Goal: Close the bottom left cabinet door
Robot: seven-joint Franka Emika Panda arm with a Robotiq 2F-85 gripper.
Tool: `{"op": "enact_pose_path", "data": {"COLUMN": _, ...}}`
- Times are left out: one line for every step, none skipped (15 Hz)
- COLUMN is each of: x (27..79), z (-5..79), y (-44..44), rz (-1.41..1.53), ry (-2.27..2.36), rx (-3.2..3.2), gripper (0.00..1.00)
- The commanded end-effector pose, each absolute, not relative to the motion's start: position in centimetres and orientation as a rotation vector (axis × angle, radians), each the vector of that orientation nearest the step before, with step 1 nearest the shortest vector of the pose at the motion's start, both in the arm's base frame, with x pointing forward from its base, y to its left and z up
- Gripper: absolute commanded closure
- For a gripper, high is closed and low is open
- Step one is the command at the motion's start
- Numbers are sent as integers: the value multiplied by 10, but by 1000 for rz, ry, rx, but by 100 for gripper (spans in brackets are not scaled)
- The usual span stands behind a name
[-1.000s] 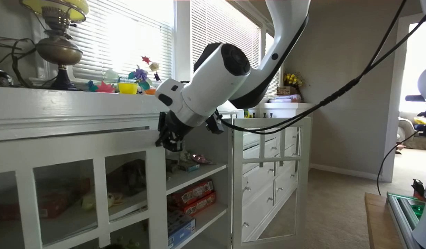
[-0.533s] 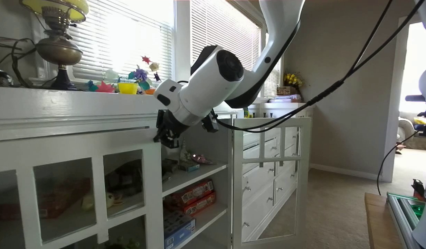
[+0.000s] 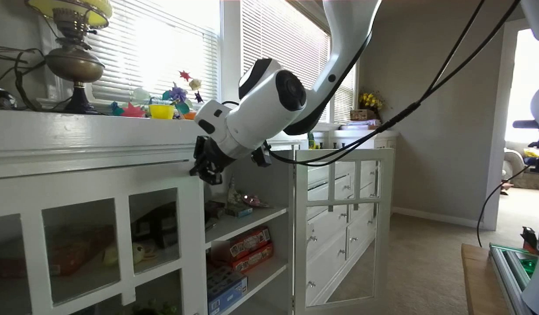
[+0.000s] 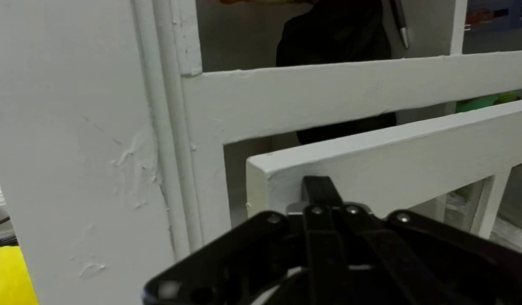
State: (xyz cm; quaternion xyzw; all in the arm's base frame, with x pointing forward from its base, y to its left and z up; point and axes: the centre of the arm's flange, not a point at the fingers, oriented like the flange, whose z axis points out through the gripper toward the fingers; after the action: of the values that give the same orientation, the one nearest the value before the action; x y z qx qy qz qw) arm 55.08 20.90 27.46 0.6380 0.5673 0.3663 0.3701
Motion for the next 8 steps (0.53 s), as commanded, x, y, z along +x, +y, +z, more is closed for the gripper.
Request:
{"op": "enact_pose_path", "data": {"x": 566, "z": 269, "y": 200, "rz": 979, "ry": 1473, "rx": 1596, "gripper": 100}}
{"op": "enact_pose_path", "data": {"x": 567, "z": 268, "y": 199, "rz": 978, "ry": 1476, "rx": 1584, "gripper": 100}}
{"op": "enact_pose_path", "data": {"x": 569, "z": 267, "y": 197, "rz": 979, "ry": 1481, "rx": 1576, "gripper": 100}}
{"op": "enact_pose_path", "data": {"x": 571, "z": 266, "y": 196, "rz": 980, "ry": 1488, "rx": 1565, "gripper": 100}}
{"op": "enact_pose_path", "data": {"x": 573, "z": 265, "y": 195, "rz": 978, "ry": 1492, "rx": 1554, "gripper": 100}}
{"op": "enact_pose_path", "data": {"x": 575, "z": 263, "y": 192, "rz": 974, "ry": 1499, "rx": 1548, "gripper": 100}}
{"op": "enact_pose_path", "data": {"x": 577, "z": 262, "y": 190, "rz": 971, "ry": 1501, "rx": 1539, "gripper": 100}}
{"op": "enact_pose_path", "data": {"x": 579, "z": 261, "y": 187, "rz": 972, "ry": 1507, "rx": 1532, "gripper": 100}}
